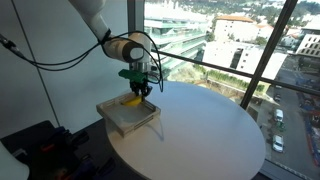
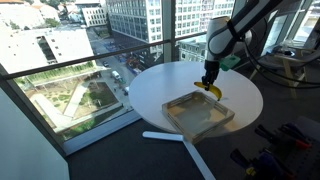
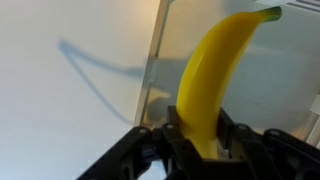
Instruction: Put the banana plush toy on the tray
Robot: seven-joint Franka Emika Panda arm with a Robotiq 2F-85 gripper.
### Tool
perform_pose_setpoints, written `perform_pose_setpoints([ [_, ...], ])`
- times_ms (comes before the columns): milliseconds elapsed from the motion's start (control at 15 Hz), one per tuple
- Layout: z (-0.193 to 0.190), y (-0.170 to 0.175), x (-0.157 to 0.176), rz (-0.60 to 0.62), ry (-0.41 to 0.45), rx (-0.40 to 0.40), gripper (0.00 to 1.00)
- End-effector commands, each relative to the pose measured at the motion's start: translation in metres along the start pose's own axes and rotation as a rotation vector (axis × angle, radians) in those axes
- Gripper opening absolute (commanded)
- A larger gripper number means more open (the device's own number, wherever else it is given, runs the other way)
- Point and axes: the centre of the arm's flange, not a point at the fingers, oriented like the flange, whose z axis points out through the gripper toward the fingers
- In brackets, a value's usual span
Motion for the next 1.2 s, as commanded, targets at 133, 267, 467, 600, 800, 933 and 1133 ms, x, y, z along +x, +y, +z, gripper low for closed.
perform_pose_setpoints([
  [133, -0.007, -0.014, 0.006, 0.036, -0.027, 0.029, 0.15],
  [267, -0.007, -0.019, 0.006, 0.037, -0.037, 0.043, 0.15],
  [467, -0.006, -0.028, 0.005, 0.035, -0.046, 0.057, 0.15],
  [600, -0.004, -0.035, 0.006, 0.024, -0.046, 0.057, 0.15],
  [800, -0.002, -0.044, 0.008, 0.007, -0.040, 0.048, 0.15],
  [933, 0.001, -0.049, 0.009, -0.003, -0.041, 0.046, 0.15],
  [1133, 0.010, -0.056, 0.011, -0.011, -0.047, 0.041, 0.15],
])
